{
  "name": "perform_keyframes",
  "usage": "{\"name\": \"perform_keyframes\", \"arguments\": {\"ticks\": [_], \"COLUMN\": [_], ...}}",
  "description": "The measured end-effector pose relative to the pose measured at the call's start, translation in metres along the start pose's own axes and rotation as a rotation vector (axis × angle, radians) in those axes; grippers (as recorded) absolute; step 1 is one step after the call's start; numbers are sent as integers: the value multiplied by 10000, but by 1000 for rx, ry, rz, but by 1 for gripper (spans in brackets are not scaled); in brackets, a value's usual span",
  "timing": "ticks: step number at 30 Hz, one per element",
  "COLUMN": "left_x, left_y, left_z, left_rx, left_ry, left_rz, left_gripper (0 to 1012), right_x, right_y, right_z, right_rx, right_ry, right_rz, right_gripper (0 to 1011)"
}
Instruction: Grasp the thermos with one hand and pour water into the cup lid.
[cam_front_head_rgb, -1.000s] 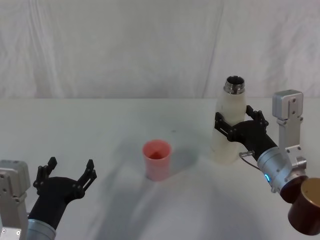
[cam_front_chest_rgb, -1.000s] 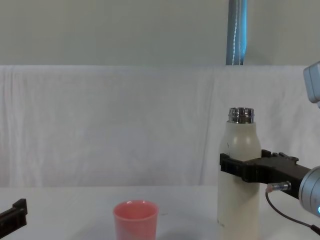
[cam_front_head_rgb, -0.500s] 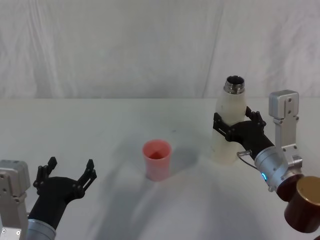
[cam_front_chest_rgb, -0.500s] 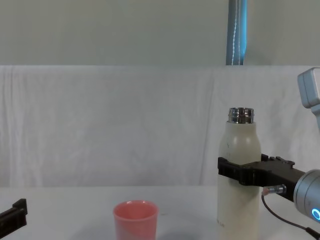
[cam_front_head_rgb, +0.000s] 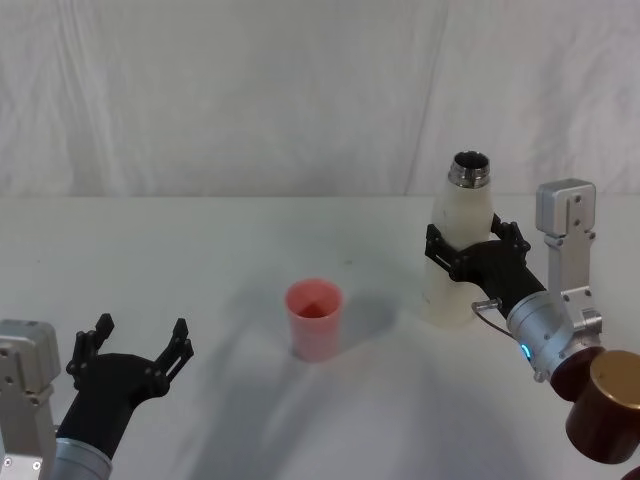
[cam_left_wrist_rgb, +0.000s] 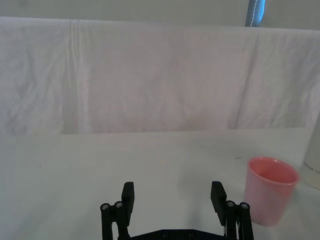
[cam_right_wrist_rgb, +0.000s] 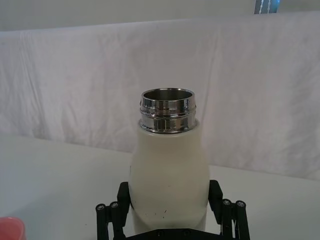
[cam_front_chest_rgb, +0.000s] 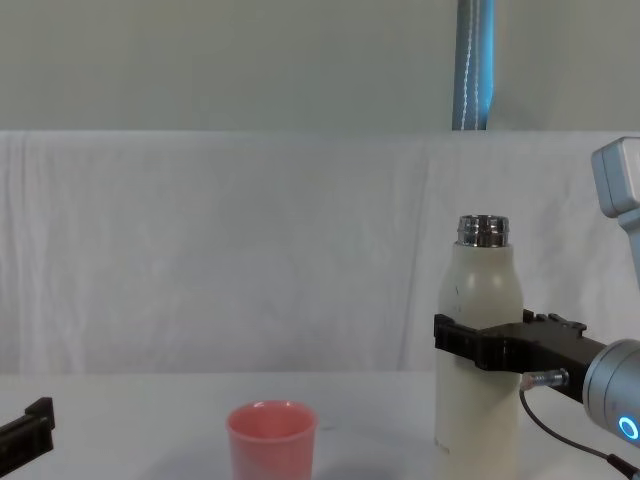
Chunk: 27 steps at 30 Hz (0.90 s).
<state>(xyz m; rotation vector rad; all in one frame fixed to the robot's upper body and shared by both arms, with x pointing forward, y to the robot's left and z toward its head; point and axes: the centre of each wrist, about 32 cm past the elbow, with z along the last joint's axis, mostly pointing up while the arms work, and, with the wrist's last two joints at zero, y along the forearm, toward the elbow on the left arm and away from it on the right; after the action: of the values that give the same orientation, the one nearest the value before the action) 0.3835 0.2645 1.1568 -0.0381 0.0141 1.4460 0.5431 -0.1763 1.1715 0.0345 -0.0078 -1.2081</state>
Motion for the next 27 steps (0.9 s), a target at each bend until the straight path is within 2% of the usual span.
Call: {"name": "perform_keyframes", "arguments": {"ticks": [4,27], "left_x": [0,0], "left_y": [0,0], "left_z": [0,0], "left_rx": [0,0], "left_ry": [0,0], "left_rz": [0,0], "left_gripper": [1001,1001], "right_x": [1,3], "right_y": [-1,-5], "right_z": [0,0], "right_rx": [0,0], "right_ry": [0,-1], "right_rz": [0,1], "right_gripper": [950,950]}}
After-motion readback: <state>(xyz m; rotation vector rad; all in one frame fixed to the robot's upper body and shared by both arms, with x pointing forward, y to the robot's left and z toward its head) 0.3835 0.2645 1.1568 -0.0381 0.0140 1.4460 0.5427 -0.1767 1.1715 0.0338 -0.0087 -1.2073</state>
